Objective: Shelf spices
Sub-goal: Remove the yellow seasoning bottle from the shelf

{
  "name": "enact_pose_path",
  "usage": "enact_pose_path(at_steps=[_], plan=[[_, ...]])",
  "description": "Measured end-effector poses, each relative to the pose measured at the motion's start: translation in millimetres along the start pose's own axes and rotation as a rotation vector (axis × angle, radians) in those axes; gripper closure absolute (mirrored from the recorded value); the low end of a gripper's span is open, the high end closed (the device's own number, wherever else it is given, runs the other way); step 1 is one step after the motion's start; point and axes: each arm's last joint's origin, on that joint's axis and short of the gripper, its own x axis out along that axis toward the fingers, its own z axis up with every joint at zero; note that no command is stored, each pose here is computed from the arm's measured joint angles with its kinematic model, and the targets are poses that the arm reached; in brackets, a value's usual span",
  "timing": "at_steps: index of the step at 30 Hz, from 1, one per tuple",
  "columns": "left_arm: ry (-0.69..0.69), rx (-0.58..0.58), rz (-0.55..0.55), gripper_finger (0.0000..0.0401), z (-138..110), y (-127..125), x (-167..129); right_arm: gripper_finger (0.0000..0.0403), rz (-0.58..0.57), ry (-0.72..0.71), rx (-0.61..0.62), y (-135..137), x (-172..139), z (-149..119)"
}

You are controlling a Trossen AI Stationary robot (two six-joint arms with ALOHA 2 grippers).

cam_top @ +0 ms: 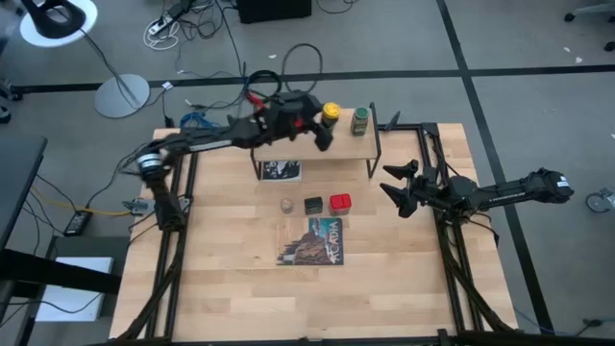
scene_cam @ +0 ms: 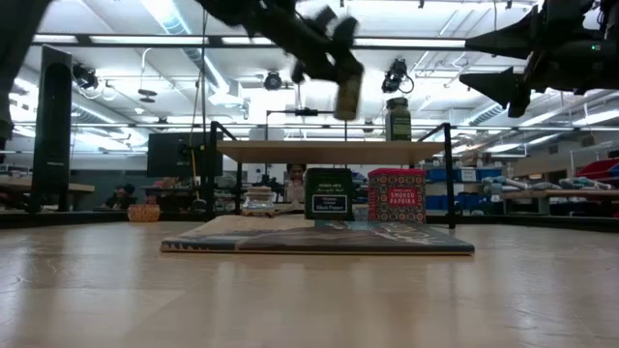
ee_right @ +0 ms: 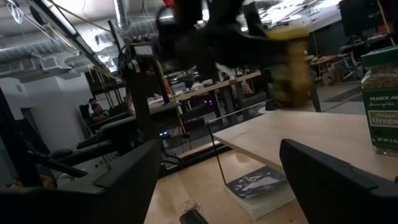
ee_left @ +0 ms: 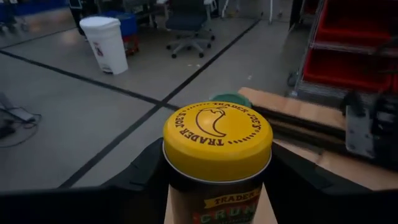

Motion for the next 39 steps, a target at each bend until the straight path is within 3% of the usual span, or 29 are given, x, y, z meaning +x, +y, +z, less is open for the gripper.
enact_pose_path(at_steps=[6,11,15,20,30,33,39], plan=[[0.058,0.078,-0.017,0.0197,35,-2,-78,0.0076,0.000,-0.002,0.000,0,0,0],[0.163,0.128,0.052,0.0197,40,-8,-130,0.0076,0.000,-0.001,-0.006,0,0,0],[0.138,0.148,0.038,0.0197,31,-25,-152,0.0076,0.000,-0.001,-0.014,0,0,0],[0.048,0.121,0.041,0.0197,-9,-44,-158,0.0076,0.000,-0.001,-0.014,0,0,0],[-0.083,-0.152,0.134,0.0197,-136,-50,-171,0.0076,0.003,-0.014,-0.003,0,0,1],[-0.083,-0.155,0.121,0.0197,-163,-55,-176,0.0076,0.003,-0.015,-0.008,0,0,2],[-0.019,-0.160,0.101,0.0197,-193,-57,-181,0.0076,-0.008,-0.020,-0.012,-1,0,2]])
